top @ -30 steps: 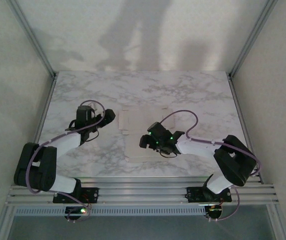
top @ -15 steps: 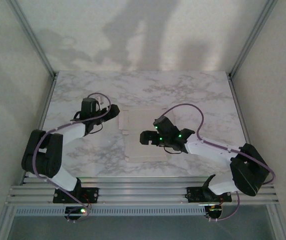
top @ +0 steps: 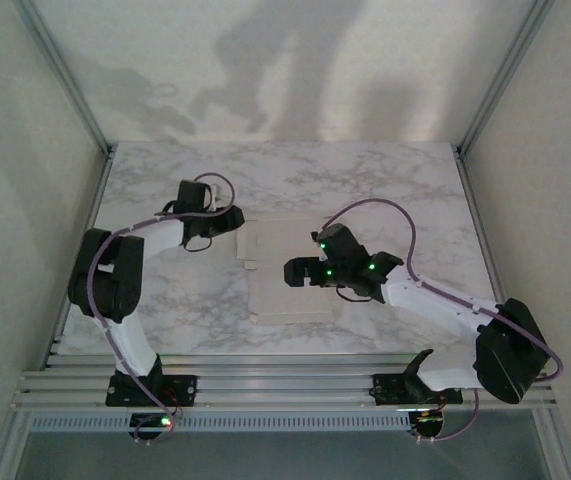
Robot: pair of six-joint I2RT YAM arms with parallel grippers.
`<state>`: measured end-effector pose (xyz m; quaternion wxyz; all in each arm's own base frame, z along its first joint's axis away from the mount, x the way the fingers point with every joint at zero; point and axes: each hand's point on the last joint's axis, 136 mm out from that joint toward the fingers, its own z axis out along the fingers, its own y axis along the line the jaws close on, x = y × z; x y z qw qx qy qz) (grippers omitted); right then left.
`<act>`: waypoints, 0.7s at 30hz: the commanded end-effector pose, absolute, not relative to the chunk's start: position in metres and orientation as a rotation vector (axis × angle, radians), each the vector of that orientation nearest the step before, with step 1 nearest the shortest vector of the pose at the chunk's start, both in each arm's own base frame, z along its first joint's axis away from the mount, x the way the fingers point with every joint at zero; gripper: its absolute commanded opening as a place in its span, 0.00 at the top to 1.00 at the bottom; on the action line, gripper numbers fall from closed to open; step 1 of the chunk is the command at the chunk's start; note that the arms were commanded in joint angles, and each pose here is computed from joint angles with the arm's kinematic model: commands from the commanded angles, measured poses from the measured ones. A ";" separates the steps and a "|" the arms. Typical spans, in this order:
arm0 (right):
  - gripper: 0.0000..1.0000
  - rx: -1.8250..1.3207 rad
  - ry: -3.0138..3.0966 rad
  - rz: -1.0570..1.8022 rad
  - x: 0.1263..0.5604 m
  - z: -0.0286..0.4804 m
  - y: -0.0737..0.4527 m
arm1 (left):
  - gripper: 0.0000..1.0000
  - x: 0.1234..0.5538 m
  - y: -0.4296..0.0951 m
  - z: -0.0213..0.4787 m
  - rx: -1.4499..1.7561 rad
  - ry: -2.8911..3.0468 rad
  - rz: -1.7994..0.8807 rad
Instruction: Fold the paper box
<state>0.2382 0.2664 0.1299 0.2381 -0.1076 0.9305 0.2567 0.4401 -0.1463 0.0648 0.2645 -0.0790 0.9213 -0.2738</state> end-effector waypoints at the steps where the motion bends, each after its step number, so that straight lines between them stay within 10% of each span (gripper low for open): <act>1: 0.01 -0.308 2.528 0.680 0.238 0.138 0.259 | 0.39 0.433 -0.154 0.053 -0.106 2.587 -0.714; 21: 0.01 -0.277 2.536 0.650 0.239 0.131 0.250 | 0.61 0.436 -0.167 0.027 -0.112 2.665 -0.703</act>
